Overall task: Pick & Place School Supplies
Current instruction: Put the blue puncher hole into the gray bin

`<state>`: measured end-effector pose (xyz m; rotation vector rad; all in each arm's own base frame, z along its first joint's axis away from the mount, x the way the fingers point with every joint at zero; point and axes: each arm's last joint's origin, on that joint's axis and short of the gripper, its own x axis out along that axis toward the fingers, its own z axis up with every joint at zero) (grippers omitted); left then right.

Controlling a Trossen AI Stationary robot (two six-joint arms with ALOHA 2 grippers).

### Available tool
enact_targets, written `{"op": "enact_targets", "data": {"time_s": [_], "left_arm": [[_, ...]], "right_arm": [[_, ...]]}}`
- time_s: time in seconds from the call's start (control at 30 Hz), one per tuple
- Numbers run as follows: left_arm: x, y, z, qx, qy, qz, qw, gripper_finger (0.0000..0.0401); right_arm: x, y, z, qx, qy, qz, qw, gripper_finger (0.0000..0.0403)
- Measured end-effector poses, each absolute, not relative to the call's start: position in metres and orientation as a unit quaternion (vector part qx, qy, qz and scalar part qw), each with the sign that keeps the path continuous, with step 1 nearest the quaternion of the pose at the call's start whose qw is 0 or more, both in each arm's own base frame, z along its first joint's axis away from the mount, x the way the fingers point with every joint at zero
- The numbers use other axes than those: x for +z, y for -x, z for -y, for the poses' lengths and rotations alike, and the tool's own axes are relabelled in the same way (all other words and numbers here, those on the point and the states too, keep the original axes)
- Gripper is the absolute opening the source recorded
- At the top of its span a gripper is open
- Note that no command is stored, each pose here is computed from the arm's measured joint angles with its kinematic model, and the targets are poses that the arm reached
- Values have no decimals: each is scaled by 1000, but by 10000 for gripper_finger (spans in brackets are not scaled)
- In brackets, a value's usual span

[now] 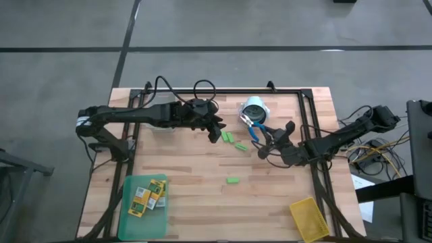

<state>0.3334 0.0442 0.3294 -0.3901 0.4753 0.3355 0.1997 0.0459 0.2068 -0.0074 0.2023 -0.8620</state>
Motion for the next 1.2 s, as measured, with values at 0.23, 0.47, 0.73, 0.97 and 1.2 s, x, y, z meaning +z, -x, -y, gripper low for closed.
{"op": "enact_targets", "data": {"time_s": [0.23, 0.47, 0.73, 0.97, 1.2], "left_arm": [[329, -333, -44, 165, 191, -233, 939, 152], [329, -333, -44, 164, 191, -232, 939, 152], [333, -335, -44, 172, 243, -206, 932, 152], [333, -335, -45, 183, 293, -193, 918, 152], [333, -335, -44, 199, 379, -175, 887, 152]], "right_arm": [[213, -203, -46, -420, -8, -89, 903, 36], [217, -204, -45, -437, -11, -77, 896, 36], [224, -206, -44, -441, 20, -88, 893, 36], [230, -209, -40, -450, 23, -86, 889, 36], [231, -211, -35, -460, 19, -85, 883, 36]]}}
